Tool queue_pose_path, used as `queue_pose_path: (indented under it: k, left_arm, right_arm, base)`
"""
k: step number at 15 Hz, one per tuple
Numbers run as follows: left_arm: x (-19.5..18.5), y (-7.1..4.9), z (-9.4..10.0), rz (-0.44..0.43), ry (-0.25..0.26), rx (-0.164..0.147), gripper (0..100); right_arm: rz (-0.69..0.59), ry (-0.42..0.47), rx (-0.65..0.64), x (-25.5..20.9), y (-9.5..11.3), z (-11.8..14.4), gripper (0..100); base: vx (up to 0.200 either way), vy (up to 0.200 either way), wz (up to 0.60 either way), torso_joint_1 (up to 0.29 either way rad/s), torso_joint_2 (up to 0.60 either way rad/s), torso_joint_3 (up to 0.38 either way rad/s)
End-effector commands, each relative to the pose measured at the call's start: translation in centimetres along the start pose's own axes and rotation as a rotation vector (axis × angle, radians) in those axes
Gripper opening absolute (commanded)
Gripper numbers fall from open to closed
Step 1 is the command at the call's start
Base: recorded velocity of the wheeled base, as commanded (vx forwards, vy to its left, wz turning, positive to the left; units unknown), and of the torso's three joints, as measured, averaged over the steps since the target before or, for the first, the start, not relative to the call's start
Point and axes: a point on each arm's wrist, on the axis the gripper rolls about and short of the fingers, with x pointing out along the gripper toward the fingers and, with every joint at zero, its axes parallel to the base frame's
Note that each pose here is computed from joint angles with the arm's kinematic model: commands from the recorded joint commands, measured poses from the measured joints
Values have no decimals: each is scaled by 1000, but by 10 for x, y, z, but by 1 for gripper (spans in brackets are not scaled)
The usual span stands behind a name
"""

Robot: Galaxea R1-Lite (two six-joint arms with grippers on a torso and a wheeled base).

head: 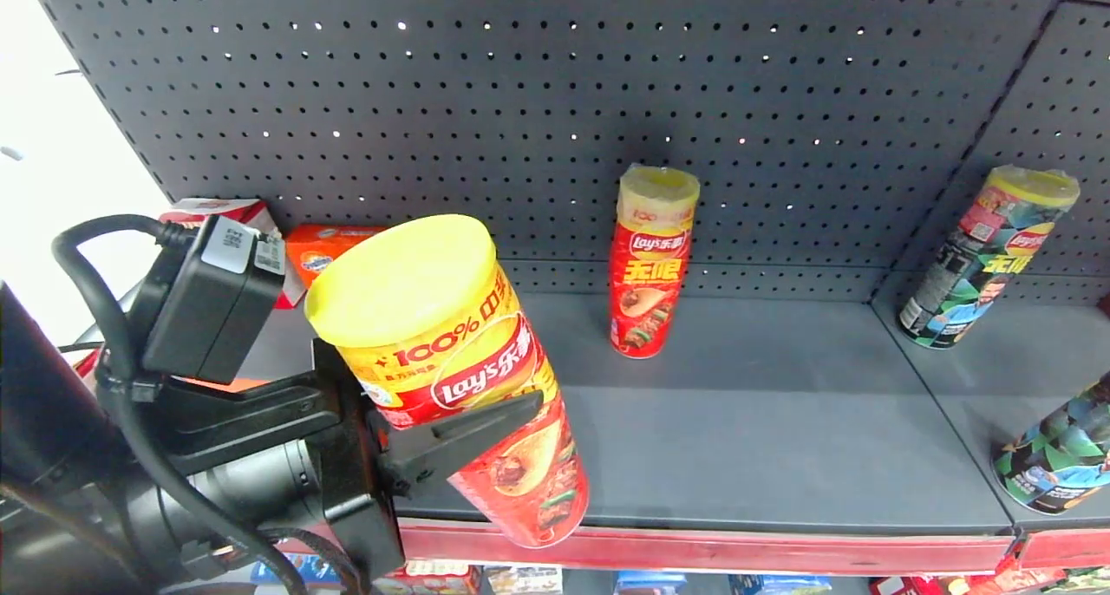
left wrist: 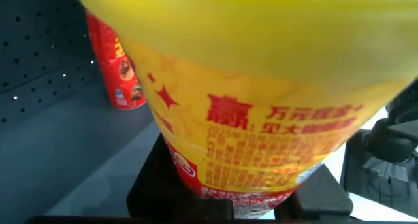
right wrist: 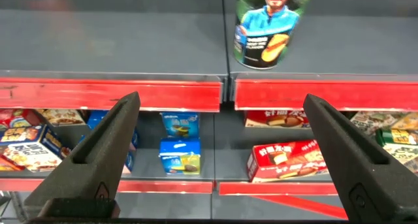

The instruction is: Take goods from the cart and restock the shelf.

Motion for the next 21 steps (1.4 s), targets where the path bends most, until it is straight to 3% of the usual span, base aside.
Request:
queue_pose_path:
  k: [1,6,14,19,21]
  left_arm:
    - [2,6,-3,16,4,-1,0]
    - [-1,21,-9,58,1,3,0]
    - [-9,25,-14,91,1,6,0]
    - [-21,22,-32,107,54,-21,0]
    - [-17,25,-22,106,20,-10,0]
  right_arm:
    - [0,0,0,0,0,0,100]
    - [1,0,0,0,0,0,100]
    - [1,4,-5,0,0,0,100]
    - [-8,3,-5,0,0,0,100]
    - [-6,1,-5,0,0,0,100]
  base:
    - [0,0,0,0,0,0]
    - [0,0,0,0,0,0]
    - [0,0,0,0,0,0]
    - [0,0,0,0,0,0]
    - [0,0,0,0,0,0]
